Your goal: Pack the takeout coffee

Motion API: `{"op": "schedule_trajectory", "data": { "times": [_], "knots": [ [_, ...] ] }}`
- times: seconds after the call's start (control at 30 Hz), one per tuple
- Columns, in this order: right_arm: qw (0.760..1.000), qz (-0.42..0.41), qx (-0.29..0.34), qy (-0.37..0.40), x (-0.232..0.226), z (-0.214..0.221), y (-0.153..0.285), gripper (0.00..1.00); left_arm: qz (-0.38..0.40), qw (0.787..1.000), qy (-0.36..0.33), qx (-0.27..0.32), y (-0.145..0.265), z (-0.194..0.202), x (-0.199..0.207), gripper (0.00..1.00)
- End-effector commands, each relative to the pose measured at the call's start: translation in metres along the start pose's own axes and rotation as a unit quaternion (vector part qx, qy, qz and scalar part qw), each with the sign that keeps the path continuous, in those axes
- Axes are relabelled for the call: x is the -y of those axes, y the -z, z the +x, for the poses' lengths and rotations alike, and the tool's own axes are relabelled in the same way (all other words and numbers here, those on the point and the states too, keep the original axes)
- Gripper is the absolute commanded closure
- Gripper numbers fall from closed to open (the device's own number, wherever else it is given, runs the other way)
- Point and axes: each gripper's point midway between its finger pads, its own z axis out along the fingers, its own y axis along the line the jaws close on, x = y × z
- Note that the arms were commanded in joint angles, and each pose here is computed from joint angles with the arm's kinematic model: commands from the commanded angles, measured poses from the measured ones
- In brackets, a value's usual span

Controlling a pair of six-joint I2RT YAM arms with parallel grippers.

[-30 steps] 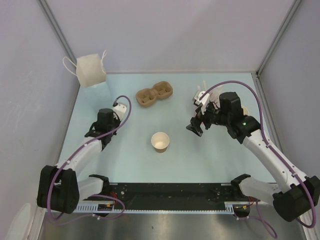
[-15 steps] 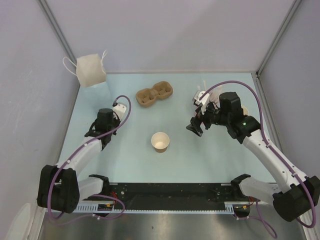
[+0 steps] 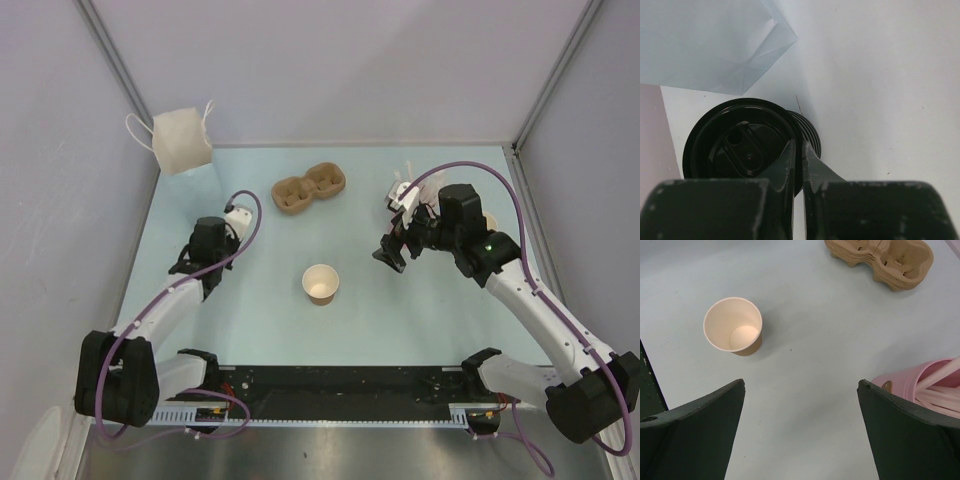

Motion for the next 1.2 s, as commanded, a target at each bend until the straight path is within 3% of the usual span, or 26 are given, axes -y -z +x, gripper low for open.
{"op": "schedule_trajectory", "data": {
  "times": [0.0,0.53,0.87,1.07,1.17],
  "knots": [
    [1.0,0.004,0.004,0.011,0.003,-0.002,-0.002,0.0,-0.029,0.998,0.021,0.05,0.008,-0.03,-0.018,1.0],
    [1.0,0.003,0.002,0.012,0.003,-0.001,-0.003,0.0,-0.022,0.991,0.032,0.127,0.035,-0.053,-0.02,1.0],
    [1.0,0.0,0.009,0.008,0.001,-0.005,-0.006,0.0,0.068,0.981,0.008,0.18,0.055,-0.065,0.011,1.0],
    [0.999,0.009,0.041,0.009,0.003,-0.026,-0.001,0.0,0.202,0.939,-0.051,0.276,0.109,-0.093,0.052,1.0],
    [0.999,0.006,0.048,0.016,0.001,-0.039,0.003,0.0,0.258,0.921,-0.076,0.283,0.125,-0.099,0.067,1.0]
  ]
}}
